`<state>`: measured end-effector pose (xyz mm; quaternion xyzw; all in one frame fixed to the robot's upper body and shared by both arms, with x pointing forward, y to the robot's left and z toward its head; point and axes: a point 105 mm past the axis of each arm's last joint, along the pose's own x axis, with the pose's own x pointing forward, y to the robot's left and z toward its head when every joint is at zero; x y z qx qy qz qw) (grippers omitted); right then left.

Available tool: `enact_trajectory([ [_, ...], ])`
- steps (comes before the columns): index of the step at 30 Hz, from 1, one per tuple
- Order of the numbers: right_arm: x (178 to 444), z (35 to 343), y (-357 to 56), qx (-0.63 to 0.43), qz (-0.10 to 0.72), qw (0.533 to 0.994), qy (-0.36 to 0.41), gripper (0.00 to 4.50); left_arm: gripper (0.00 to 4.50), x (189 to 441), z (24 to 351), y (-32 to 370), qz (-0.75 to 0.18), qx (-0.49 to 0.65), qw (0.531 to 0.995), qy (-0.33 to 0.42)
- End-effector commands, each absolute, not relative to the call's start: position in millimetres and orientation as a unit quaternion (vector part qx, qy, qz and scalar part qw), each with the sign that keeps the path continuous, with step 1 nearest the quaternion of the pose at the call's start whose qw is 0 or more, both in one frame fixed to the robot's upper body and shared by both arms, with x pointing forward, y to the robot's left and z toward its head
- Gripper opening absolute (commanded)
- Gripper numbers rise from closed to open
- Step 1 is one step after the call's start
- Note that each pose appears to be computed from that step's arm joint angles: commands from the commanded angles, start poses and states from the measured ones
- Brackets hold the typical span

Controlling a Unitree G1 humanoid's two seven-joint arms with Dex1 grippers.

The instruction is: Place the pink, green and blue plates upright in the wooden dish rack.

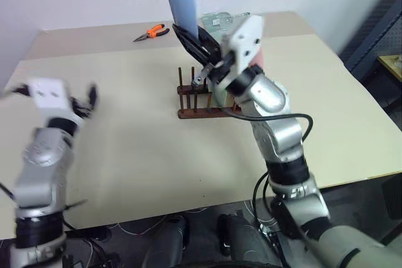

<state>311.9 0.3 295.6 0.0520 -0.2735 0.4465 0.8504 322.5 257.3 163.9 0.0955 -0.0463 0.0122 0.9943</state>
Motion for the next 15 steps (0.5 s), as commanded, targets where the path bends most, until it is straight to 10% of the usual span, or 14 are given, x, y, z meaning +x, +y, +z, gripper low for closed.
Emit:
enact_trajectory([
  [1, 293.4, 303.4, 3.6, 0.139, 0.474, 0.838, -0.23, 0.0, 3.42, 318.0, 157.6, 231.4, -0.034, 0.116, 0.991, -0.065],
  [15, 304.2, 269.6, 4.7, 0.164, 0.44, 0.874, -0.122, 0.0, 3.42, 308.1, 130.1, 198.7, -0.124, 0.139, 0.981, -0.046],
])
